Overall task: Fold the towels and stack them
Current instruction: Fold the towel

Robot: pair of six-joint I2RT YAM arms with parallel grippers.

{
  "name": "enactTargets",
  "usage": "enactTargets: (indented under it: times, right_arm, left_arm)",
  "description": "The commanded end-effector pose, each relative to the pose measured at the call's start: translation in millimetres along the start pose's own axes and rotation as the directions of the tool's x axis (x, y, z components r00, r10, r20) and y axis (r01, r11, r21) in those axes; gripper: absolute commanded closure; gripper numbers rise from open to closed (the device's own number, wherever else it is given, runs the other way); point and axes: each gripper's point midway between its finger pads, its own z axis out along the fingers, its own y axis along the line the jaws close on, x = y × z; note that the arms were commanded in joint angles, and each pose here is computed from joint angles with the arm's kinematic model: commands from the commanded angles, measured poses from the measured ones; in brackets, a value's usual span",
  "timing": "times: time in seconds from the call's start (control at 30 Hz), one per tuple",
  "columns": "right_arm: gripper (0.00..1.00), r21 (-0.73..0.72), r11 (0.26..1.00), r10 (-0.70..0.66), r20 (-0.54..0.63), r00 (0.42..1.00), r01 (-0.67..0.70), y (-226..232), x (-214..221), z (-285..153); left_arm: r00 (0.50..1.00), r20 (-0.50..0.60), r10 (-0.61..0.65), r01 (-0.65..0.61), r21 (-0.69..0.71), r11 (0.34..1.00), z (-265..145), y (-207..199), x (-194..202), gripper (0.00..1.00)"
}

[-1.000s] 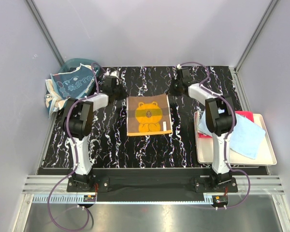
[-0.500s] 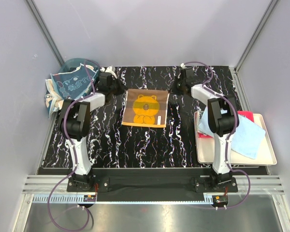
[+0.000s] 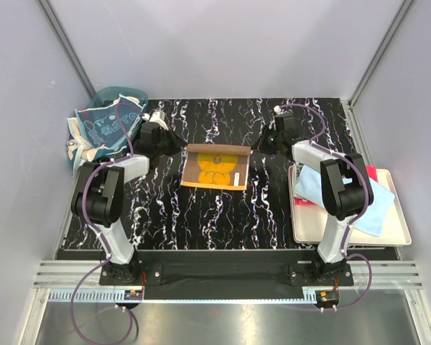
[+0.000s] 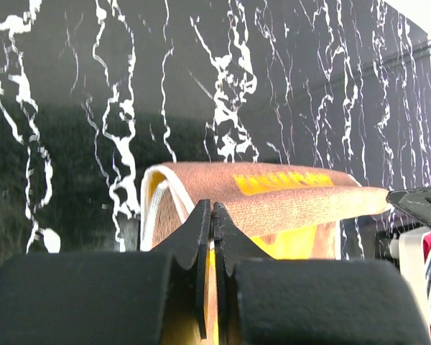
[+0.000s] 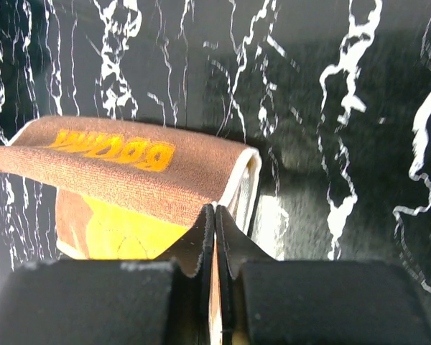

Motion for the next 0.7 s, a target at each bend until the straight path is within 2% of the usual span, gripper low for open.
enactTargets:
  times: [0.0,0.23,0.67]
  right_arm:
    - [0.96,-0.06,0.998,-0.02,0.075,0.997,0.025,24,-13,-17]
    - [0.96,-0.048,0.998,-0.04,0.047,0.998,0.042,29,16,-23]
    - [0.96,-0.035,0.997,-0.06,0.05,0.997,0.062,37,39,-41]
  left_arm:
    - [0.996,0.083,0.013,-0.017,0.053,0.998,-13,-13,-15,0.98]
    - [0.997,0.08,0.008,-0.012,0.044,0.999,-28,-7,-1,0.98]
    - [0.997,0.079,-0.006,0.002,0.045,0.999,-54,-5,15,0.99]
